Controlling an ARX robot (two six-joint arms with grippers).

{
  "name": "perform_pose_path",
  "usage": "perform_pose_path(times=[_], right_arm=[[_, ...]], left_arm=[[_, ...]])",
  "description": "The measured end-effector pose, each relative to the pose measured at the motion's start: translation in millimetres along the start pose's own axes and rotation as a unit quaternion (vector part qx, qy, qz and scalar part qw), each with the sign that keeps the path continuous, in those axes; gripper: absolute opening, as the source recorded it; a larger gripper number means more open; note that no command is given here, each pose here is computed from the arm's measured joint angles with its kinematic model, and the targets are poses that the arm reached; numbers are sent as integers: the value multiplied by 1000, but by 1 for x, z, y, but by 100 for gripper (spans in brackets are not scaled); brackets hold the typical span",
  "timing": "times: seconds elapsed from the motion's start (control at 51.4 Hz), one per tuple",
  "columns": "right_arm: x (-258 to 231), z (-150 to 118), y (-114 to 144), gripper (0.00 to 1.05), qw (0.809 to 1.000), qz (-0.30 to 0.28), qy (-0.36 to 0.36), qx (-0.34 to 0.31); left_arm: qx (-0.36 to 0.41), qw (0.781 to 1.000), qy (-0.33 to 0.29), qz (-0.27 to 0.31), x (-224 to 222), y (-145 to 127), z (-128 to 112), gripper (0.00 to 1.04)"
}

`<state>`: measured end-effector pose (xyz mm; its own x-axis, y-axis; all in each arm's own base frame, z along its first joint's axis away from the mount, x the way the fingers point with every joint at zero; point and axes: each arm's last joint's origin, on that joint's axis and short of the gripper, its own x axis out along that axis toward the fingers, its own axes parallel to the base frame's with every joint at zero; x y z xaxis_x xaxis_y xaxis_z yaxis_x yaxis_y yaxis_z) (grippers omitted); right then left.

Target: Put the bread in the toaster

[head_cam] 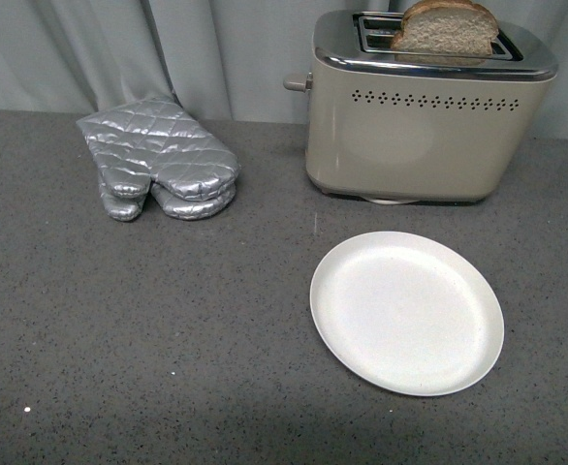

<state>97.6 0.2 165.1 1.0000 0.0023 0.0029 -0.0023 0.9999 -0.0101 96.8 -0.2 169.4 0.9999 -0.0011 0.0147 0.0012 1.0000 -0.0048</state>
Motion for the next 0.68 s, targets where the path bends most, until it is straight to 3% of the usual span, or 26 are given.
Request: perform_pose_path(times=[0.195,0.37,0.681], right_arm=[[0,0,0,62,1000,0,0,0],[0,0,0,97,1000,0,0,0],[0,0,0,95,1000,0,0,2]], left_arm=[[0,1000,0,0,0,0,0,98],[0,1000,0,0,0,0,0,98],[0,1000,0,0,0,0,0,98]])
